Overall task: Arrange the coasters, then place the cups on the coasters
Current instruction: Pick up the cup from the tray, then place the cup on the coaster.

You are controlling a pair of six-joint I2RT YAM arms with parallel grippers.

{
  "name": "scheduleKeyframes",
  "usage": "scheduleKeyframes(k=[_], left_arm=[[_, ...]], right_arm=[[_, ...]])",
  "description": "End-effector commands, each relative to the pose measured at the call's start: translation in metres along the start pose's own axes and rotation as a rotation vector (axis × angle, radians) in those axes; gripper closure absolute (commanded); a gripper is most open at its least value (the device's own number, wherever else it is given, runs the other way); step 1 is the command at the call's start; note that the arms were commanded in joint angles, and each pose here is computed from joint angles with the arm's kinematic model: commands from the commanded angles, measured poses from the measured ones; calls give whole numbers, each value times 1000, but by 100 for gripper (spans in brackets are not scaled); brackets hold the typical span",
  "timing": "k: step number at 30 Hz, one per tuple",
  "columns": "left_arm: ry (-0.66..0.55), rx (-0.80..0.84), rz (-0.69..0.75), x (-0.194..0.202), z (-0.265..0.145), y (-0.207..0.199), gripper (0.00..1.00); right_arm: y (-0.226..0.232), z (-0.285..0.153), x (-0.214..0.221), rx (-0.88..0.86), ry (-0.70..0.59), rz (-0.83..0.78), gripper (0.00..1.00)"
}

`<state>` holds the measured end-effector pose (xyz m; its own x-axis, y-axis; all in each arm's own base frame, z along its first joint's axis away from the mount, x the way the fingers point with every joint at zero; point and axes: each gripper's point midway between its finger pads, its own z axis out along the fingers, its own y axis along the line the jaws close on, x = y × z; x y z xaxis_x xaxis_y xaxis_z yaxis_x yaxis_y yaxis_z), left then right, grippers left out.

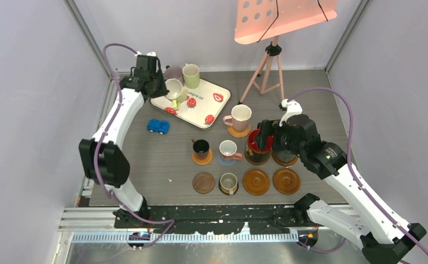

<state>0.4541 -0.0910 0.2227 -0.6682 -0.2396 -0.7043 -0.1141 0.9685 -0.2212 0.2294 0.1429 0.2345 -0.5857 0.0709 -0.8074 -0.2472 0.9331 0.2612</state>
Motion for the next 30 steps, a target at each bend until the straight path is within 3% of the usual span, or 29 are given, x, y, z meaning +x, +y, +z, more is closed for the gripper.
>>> scheduleKeyframes(k=[1, 9, 16, 30], left_arm=[[-14, 86, 35, 13, -62, -11, 100], [90, 162, 177, 111, -125, -21, 100], [73, 266, 225, 165, -165, -33, 100], [114, 321, 327, 219, -159, -53, 100]], right_arm=[[4, -7, 8, -38, 17, -13, 4], [5, -18, 9, -62, 9, -36, 5], [0, -36, 0, -54, -33, -50, 5], [-9, -56, -3, -17, -65, -29, 5]])
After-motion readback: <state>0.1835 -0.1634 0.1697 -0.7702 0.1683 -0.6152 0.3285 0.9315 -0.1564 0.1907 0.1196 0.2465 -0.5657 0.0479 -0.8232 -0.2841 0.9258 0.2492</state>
